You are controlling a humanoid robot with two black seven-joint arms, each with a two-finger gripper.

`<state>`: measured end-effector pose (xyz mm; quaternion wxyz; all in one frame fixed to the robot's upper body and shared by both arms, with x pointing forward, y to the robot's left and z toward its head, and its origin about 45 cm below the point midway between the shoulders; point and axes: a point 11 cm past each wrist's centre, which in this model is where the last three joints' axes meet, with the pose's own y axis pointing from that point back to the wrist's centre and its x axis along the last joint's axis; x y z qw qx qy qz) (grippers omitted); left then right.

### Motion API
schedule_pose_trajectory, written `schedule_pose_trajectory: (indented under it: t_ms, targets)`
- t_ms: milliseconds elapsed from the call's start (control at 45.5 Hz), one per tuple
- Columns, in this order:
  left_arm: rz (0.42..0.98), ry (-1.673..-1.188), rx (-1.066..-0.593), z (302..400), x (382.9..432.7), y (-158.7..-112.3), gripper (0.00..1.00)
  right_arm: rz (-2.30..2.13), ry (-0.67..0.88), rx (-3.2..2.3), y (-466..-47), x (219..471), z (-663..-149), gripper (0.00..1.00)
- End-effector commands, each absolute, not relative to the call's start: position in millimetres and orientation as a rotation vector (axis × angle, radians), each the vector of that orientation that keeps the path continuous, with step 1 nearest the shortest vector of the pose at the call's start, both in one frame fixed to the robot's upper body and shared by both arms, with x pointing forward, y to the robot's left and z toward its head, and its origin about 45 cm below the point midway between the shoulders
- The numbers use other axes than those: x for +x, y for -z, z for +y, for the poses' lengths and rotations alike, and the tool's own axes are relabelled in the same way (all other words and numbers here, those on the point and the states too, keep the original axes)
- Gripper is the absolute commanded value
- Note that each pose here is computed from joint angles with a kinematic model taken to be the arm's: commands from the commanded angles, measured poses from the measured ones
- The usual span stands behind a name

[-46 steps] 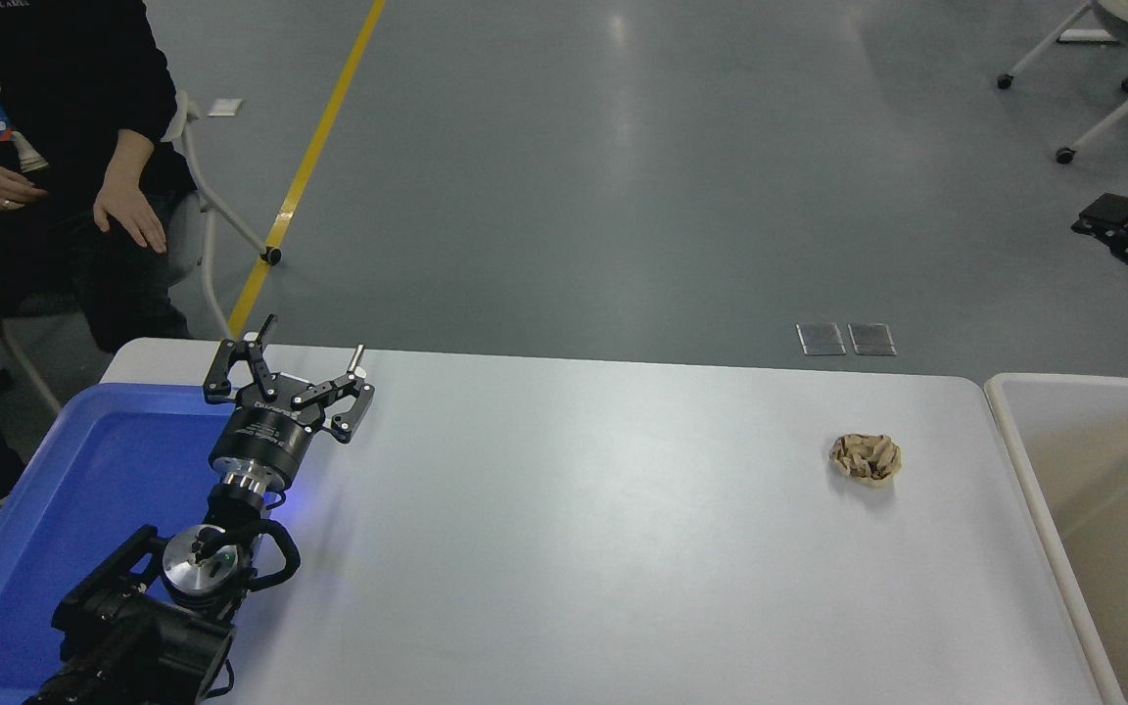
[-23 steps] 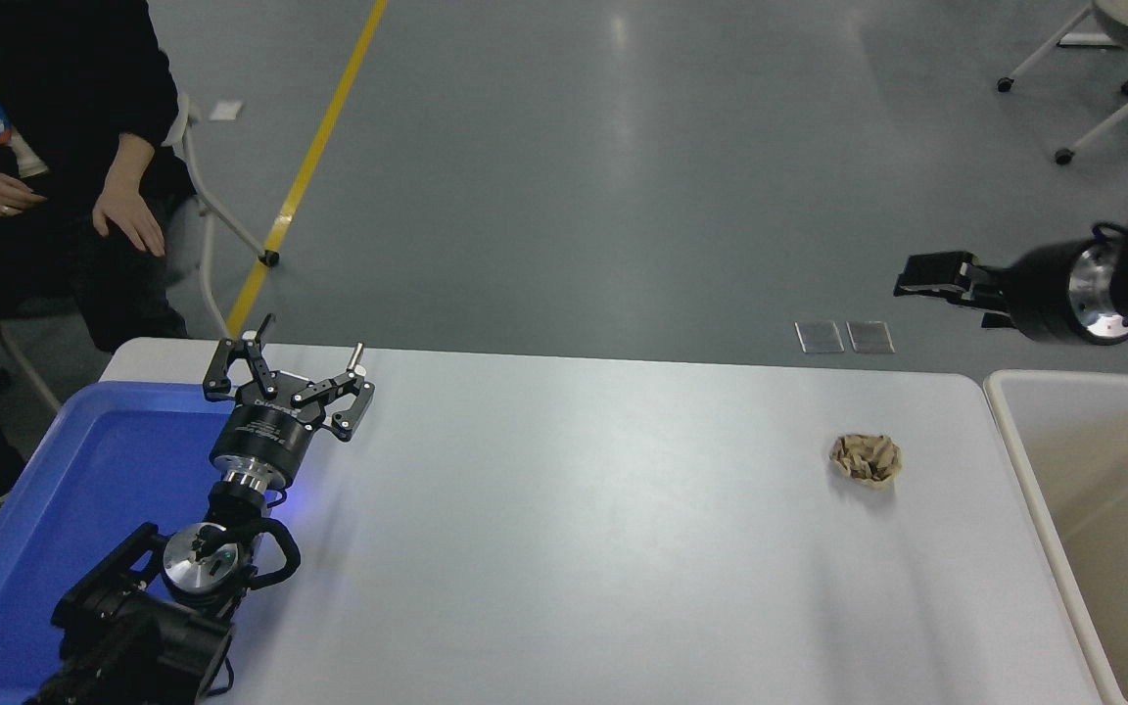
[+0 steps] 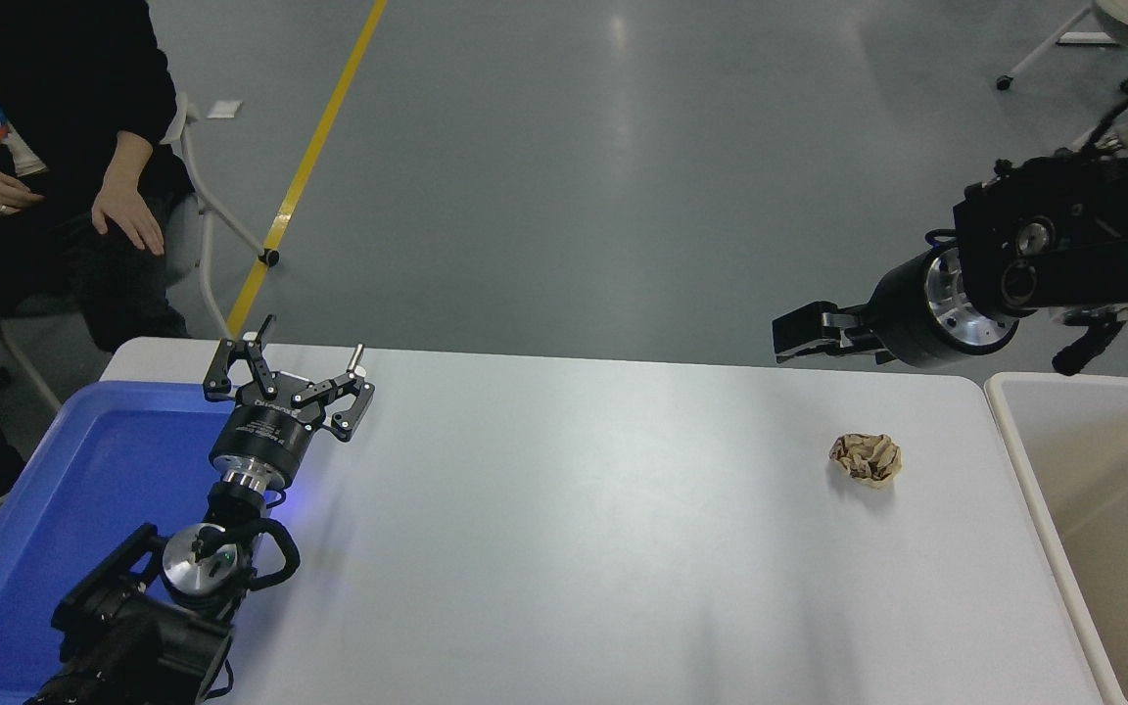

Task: Pick up foil plate and place in dustbin

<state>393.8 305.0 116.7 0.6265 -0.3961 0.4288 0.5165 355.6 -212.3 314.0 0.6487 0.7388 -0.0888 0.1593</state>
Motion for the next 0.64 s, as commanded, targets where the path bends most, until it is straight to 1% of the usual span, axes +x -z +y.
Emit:
schedule_pose_trajectory:
  t_ms: [0, 132, 308, 374, 615]
  targets:
    - [0.982, -1.184, -0.909, 305.4, 393.7, -116.8, 0.99, -0.039, -0.26, 1.694, -319.3, 336.1, -193.0, 1.0]
    - [0.984, -1.183, -0.909, 304.4, 393.9, -116.9, 0.99, 0.014, -0.212, 1.687, -329.9, 331.4, -197.3, 1.0]
    - [0.983, -1.185, -0.908, 305.4, 393.8, -116.7, 0.99, 0.005, -0.216, 1.638, -341.9, 333.4, -209.6, 1.0]
    - [0.983, -1.181, -0.91, 304.4, 393.9, -117.0, 0.99, -0.006, -0.219, 1.623, -346.4, 334.6, -213.8, 1.0]
    - [0.984, -1.183, -0.909, 304.4, 393.9, -116.9, 0.99, -0.006, -0.209, 1.628, -346.6, 333.9, -214.8, 1.0]
